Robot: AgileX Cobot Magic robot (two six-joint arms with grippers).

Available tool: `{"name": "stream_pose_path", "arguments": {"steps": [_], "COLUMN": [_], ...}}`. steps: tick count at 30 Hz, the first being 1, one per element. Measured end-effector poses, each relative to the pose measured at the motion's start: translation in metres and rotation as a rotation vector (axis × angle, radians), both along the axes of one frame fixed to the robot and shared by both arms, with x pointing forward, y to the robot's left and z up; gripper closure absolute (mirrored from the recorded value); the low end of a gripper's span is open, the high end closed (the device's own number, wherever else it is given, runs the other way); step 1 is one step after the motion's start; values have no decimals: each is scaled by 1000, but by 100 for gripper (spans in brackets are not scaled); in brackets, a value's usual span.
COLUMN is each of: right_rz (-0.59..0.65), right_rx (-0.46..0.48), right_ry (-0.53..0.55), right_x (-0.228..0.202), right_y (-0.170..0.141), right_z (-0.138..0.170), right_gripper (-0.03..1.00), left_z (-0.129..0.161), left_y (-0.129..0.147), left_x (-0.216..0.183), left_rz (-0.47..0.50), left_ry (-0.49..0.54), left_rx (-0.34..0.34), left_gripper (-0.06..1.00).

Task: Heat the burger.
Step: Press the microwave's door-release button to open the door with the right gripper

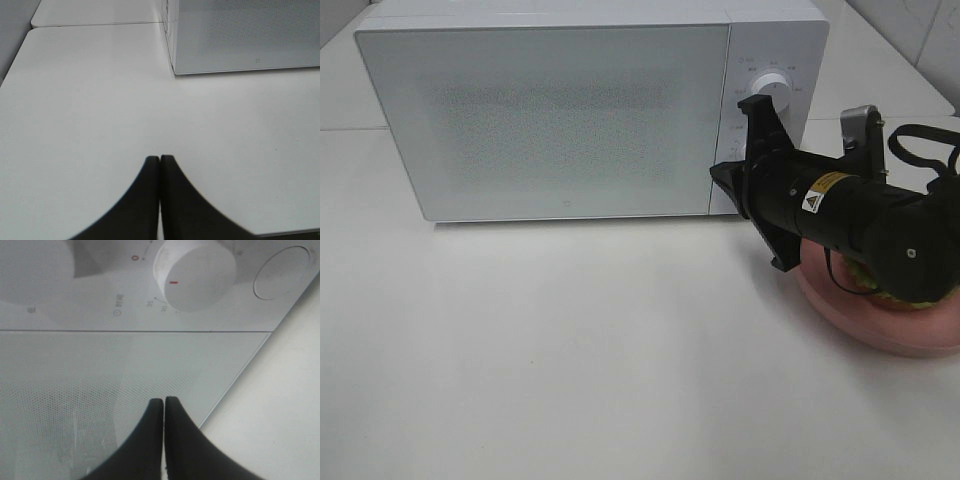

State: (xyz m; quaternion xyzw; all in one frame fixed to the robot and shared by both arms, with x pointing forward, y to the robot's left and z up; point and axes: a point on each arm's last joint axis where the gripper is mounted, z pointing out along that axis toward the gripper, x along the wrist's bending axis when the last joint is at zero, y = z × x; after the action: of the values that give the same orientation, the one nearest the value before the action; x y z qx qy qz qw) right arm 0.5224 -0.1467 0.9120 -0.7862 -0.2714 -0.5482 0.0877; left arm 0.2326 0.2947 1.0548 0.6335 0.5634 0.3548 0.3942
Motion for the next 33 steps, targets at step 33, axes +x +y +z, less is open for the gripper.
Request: {"name": "stream_pose_path", "arguments": {"steps": [33], "right_rz": [-230], "right_rx": [28], "right_ry": [88], "right_x": [22], "right_y": [-7], "right_z": [-26], "right_gripper": [96], "left_z": [0], "left_y": [0], "left_x": [0], "left_rz": [0], "left_ry": [0], "left_rx": [0], "left_gripper": [94]}}
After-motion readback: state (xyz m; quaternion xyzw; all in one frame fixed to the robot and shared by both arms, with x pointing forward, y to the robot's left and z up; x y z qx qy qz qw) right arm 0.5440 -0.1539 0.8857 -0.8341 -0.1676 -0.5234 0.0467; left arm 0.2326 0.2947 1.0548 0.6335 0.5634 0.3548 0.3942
